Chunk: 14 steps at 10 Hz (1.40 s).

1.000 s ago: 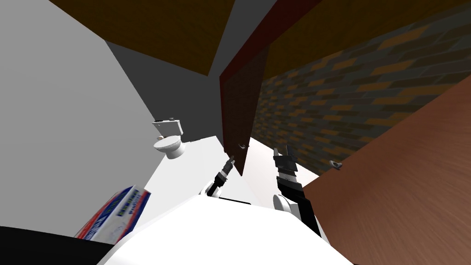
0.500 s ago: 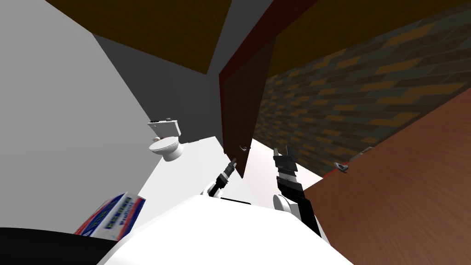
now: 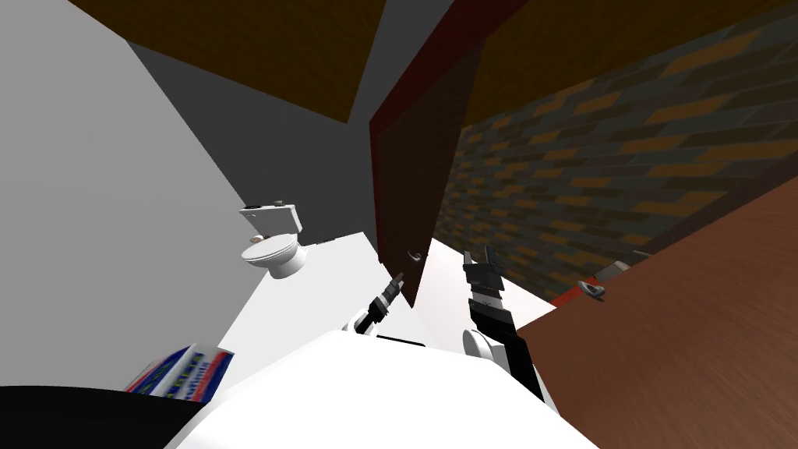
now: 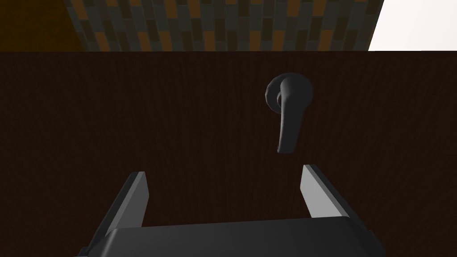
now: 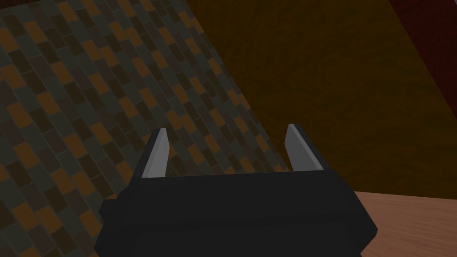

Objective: Push the door open

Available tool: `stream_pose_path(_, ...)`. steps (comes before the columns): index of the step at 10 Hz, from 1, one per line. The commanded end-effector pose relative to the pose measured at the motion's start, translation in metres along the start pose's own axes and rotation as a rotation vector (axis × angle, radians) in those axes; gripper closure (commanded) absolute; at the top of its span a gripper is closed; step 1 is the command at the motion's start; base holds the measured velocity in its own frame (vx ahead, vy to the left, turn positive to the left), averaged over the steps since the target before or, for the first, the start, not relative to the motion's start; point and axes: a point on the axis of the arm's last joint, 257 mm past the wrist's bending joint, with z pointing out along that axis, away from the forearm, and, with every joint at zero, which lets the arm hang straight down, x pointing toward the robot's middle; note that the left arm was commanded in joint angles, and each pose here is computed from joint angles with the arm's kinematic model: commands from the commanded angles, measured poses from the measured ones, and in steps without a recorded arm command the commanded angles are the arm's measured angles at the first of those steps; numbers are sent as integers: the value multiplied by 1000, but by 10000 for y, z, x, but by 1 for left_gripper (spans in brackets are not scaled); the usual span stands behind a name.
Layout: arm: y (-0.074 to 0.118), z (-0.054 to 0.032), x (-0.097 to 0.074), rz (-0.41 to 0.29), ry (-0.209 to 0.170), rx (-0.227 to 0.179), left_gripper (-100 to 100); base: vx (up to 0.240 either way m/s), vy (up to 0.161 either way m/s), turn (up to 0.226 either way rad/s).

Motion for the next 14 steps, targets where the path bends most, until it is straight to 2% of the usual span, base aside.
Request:
stream_pose_path(1,86,-9,64,-4,18,-17,-100,104,68,-19)
stream_pose_path(11,628,-85,547,-25,152,-141,-100,139,76,-31)
stream_pose_path(14,704,-103,631,-29,174,-160,-100,129,60,-16)
